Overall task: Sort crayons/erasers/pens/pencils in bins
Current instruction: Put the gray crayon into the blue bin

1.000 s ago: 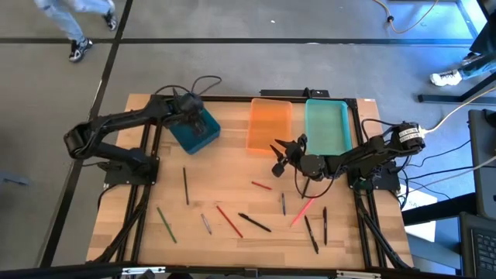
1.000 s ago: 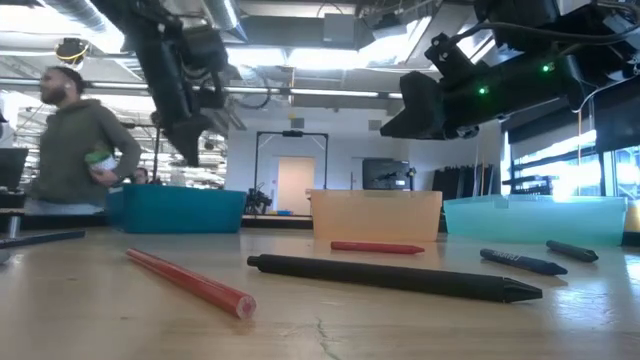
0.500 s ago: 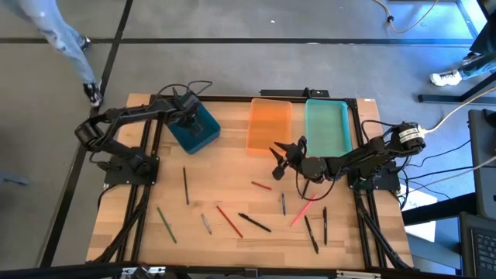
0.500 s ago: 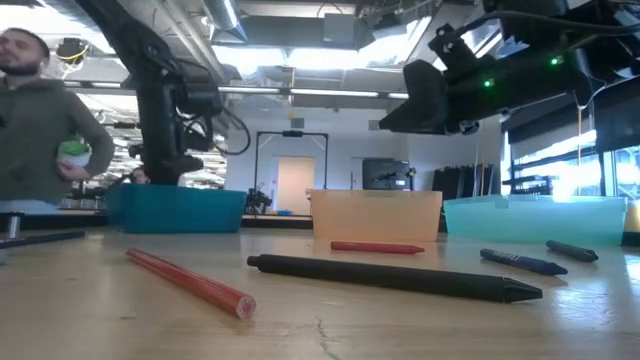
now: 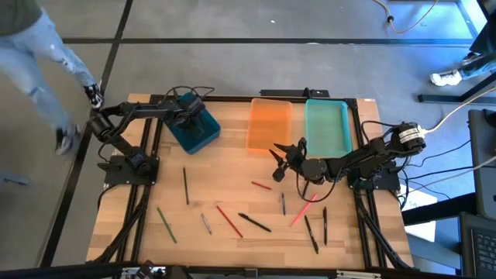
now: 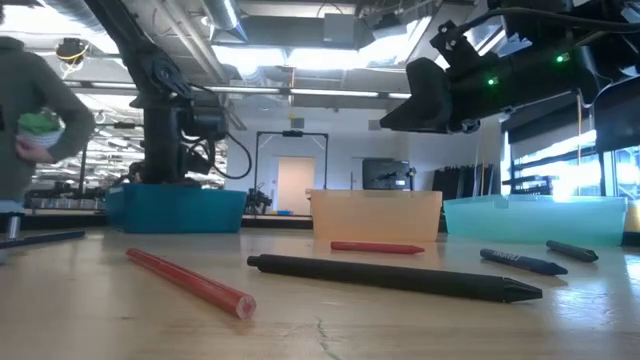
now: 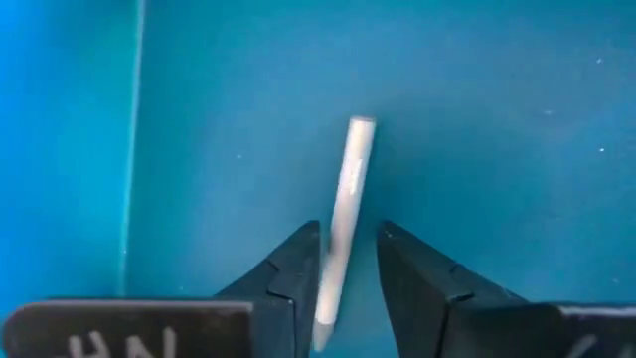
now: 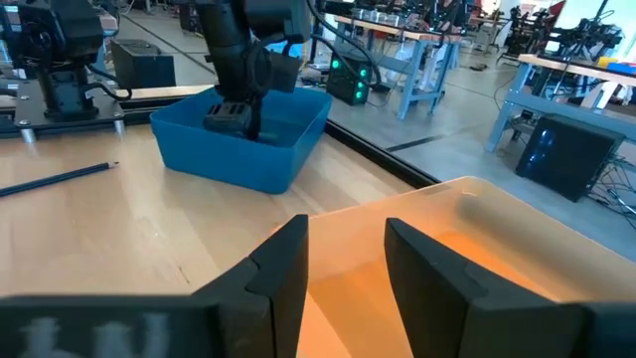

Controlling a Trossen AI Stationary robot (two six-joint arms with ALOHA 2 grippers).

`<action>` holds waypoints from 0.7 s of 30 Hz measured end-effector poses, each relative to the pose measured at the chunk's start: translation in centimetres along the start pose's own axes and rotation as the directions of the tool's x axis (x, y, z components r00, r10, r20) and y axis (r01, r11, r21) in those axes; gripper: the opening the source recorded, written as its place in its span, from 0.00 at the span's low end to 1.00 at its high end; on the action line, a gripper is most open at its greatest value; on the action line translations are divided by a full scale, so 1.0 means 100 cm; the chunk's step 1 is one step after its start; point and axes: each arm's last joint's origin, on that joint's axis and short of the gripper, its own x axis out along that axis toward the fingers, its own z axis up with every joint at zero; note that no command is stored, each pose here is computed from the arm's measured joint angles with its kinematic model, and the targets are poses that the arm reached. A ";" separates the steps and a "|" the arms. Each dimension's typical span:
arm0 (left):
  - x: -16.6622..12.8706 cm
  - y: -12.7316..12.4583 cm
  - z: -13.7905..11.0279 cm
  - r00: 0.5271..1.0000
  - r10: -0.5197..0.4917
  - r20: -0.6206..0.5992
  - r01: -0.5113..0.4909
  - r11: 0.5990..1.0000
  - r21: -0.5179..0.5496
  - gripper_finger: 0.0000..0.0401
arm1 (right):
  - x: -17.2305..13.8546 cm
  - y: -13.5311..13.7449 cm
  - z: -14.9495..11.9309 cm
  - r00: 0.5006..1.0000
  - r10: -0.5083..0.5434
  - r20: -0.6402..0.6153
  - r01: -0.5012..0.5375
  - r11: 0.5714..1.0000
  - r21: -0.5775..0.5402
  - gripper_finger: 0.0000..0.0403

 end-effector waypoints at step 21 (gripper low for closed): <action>-0.145 -0.076 -0.064 0.902 -0.432 0.025 0.368 0.796 0.480 0.27 | -0.001 0.000 -0.001 1.000 -0.024 -0.001 0.024 1.000 -0.010 0.34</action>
